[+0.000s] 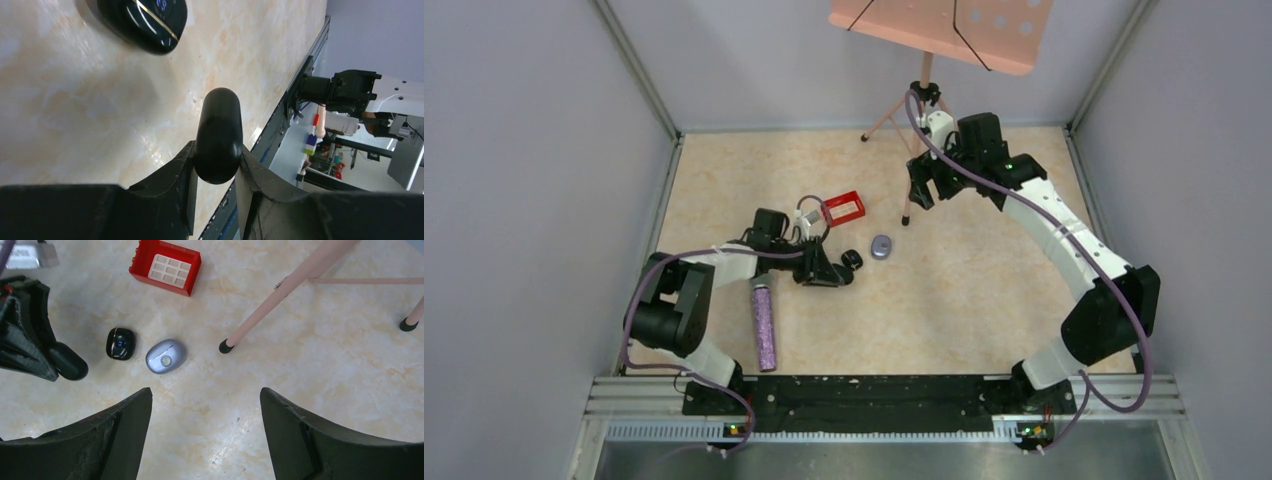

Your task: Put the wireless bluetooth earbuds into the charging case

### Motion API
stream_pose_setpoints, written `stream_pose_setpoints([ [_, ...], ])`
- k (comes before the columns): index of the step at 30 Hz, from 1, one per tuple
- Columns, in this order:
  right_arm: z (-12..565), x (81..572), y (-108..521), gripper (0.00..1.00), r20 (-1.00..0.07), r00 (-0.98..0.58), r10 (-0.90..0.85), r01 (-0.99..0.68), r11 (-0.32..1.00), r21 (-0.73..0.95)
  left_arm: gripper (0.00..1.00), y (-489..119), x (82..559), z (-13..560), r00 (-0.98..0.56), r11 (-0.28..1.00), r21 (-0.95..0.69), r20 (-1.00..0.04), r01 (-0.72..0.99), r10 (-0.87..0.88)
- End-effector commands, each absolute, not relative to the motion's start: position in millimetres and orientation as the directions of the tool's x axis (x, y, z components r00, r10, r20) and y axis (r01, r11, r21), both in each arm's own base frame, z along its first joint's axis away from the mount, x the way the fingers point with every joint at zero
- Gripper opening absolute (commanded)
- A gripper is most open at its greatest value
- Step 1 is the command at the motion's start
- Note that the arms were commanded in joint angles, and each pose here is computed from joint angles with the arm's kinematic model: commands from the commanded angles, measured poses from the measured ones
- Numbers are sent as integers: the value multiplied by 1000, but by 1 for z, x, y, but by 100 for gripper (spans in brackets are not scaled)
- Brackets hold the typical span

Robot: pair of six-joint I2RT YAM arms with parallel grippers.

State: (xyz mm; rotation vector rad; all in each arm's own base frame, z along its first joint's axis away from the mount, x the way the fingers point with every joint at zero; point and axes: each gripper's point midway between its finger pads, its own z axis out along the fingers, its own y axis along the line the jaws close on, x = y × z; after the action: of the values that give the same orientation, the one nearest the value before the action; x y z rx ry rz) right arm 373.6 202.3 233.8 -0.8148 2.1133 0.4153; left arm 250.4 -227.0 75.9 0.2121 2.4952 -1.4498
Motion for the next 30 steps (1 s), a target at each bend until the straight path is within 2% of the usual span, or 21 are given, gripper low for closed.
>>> stream_pose_setpoints([
  [1, 261, 373, 200, 80, -838, -446, -314, -618, 786, 34, 0, -240, 247, 72, -959, 483, -838, -283, 252, 9],
  [7, 258, 362, 201, 84, -830, -407, -381, -683, 730, -1, 30, -238, 251, 49, -976, 614, -769, -219, 177, 6],
  [11, 264, 365, 200, 85, -838, -374, -397, -692, 721, -32, 36, -230, 254, 41, -977, 673, -722, -214, 160, 3],
  [13, 267, 367, 201, 85, -839, -364, -404, -696, 716, -43, 44, -230, 257, 43, -974, 677, -715, -227, 178, 17],
  [15, 270, 368, 201, 85, -840, -350, -414, -705, 707, -55, 73, -229, 256, 49, -973, 678, -710, -226, 193, 40],
  [16, 272, 368, 201, 85, -840, -341, -422, -712, 700, -62, 91, -228, 254, 53, -973, 680, -706, -222, 201, 58],
  [17, 274, 367, 202, 85, -839, -331, -431, -721, 690, -70, 98, -225, 253, 57, -970, 689, -690, -226, 221, 85],
  [20, 281, 361, 205, 85, -835, -313, -453, -753, 654, -73, 99, -202, 258, 85, -948, 745, -597, -278, 298, 156],
  [22, 281, 353, 209, 85, -834, -323, -447, -774, 632, -39, 99, -181, 273, 117, -913, 771, -530, -372, 355, 164],
  [25, 271, 351, 212, 85, -843, -342, -415, -770, 639, -2, 99, -149, 313, 172, -831, 817, -453, -553, 357, 57],
  [27, 267, 363, 210, 85, -857, -356, -373, -719, 695, -3, 99, -128, 345, 219, -704, 843, -395, -710, 365, -28],
  [30, 270, 391, 198, 85, -867, -411, -282, -577, 817, 8, 99, -102, 384, 293, -413, 904, -237, -908, 355, -76],
])
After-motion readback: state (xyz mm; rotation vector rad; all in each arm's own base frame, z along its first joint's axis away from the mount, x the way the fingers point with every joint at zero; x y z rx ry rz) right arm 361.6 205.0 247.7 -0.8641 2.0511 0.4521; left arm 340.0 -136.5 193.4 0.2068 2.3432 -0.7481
